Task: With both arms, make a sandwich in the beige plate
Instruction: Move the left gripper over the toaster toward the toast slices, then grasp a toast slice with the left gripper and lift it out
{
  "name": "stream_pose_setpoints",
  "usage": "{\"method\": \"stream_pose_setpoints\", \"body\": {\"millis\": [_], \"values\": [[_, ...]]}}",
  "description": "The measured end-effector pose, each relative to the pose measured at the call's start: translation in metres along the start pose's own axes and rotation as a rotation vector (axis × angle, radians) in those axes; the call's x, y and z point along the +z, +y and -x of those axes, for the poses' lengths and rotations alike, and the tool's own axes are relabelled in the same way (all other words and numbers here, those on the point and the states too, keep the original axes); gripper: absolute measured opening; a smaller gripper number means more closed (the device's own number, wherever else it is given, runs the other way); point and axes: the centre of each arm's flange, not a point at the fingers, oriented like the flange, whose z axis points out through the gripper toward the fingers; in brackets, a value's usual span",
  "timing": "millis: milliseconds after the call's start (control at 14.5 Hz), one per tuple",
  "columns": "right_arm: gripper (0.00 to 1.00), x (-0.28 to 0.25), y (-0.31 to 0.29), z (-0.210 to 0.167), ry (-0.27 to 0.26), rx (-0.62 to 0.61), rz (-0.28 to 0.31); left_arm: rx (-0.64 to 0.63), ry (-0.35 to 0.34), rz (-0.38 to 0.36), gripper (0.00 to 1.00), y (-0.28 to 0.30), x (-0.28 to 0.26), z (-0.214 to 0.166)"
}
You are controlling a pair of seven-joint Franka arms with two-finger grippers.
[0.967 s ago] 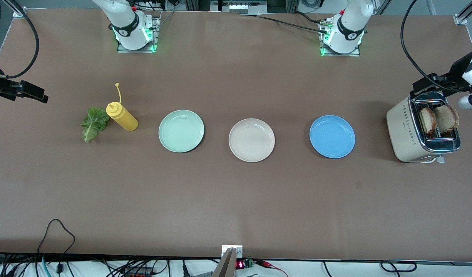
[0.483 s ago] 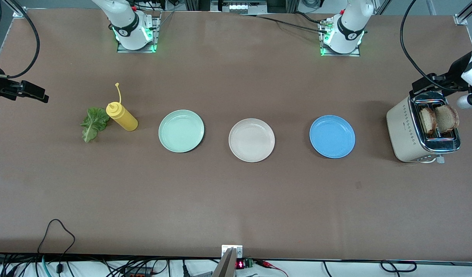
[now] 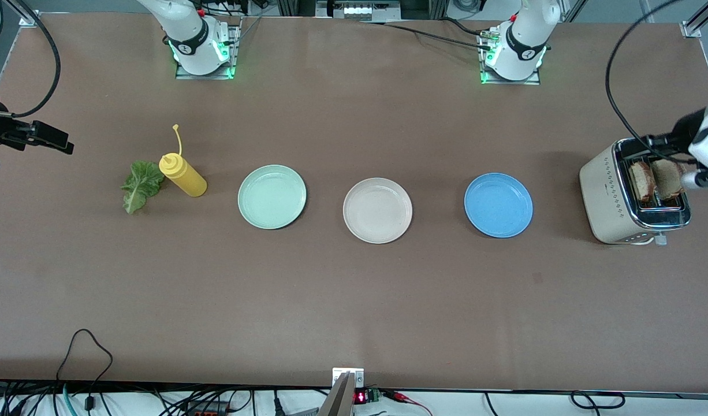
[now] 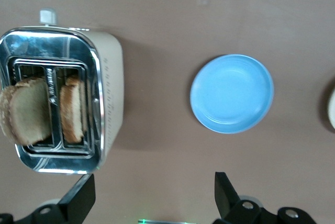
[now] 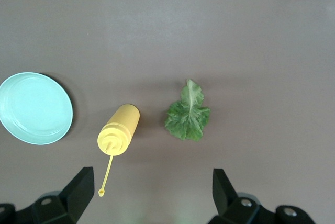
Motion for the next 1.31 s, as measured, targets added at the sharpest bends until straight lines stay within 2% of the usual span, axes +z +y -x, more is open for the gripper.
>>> {"method": "stream_pose_setpoints", "body": {"millis": [276, 553, 760, 1105, 1312], "values": [[1.0, 0.005, -0.002, -0.002, -0.013, -0.003, 0.0, 0.016, -0.073, -0.074, 1.0, -0.05, 0.066, -0.038], [1.0, 0.024, -0.004, -0.004, -0.092, -0.006, 0.0, 0.053, -0.091, -0.056, 1.0, -0.101, 0.103, -0.053], [1.0, 0.027, -0.004, -0.004, -0.108, -0.006, 0.0, 0.051, -0.107, -0.044, 1.0, -0.12, 0.119, -0.056], [1.0, 0.034, -0.004, -0.005, -0.132, -0.006, 0.0, 0.062, -0.136, -0.037, 0.96, -0.115, 0.137, -0.062], [1.0, 0.036, -0.004, -0.005, -0.141, -0.007, 0.0, 0.063, -0.148, -0.034, 0.66, -0.115, 0.143, -0.063]]}}
